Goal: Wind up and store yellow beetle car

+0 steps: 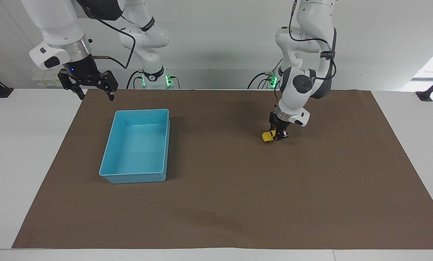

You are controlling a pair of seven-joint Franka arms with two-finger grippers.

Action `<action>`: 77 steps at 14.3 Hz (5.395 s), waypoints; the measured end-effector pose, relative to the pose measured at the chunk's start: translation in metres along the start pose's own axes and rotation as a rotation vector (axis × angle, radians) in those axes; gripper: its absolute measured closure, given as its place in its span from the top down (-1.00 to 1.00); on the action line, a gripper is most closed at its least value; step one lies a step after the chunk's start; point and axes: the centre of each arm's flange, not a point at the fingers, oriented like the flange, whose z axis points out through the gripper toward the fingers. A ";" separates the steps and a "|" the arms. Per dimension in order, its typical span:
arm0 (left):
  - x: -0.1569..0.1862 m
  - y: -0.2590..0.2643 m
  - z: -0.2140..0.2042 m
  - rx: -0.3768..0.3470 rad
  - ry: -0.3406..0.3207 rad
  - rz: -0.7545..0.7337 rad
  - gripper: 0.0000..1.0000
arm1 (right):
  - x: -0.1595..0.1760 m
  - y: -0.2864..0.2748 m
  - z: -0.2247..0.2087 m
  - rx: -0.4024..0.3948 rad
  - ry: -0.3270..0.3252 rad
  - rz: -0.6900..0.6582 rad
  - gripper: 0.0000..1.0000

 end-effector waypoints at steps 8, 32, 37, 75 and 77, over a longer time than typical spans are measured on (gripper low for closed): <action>0.010 0.005 -0.001 0.001 -0.003 -0.061 -0.14 | 0.000 0.000 0.000 0.000 0.000 0.000 1.00; -0.006 0.072 -0.112 -0.080 -0.050 0.010 1.00 | -0.008 -0.001 0.011 0.001 -0.028 -0.021 1.00; -0.001 0.074 -0.157 -0.108 -0.053 0.241 1.00 | -0.010 -0.001 0.029 0.000 -0.064 -0.011 1.00; 0.125 0.048 -0.336 -0.037 0.106 1.894 1.00 | -0.008 -0.267 0.324 -0.060 0.076 1.386 1.00; 0.125 0.048 -0.336 -0.037 0.106 1.894 1.00 | -0.007 -0.264 0.327 -0.040 0.089 1.426 0.99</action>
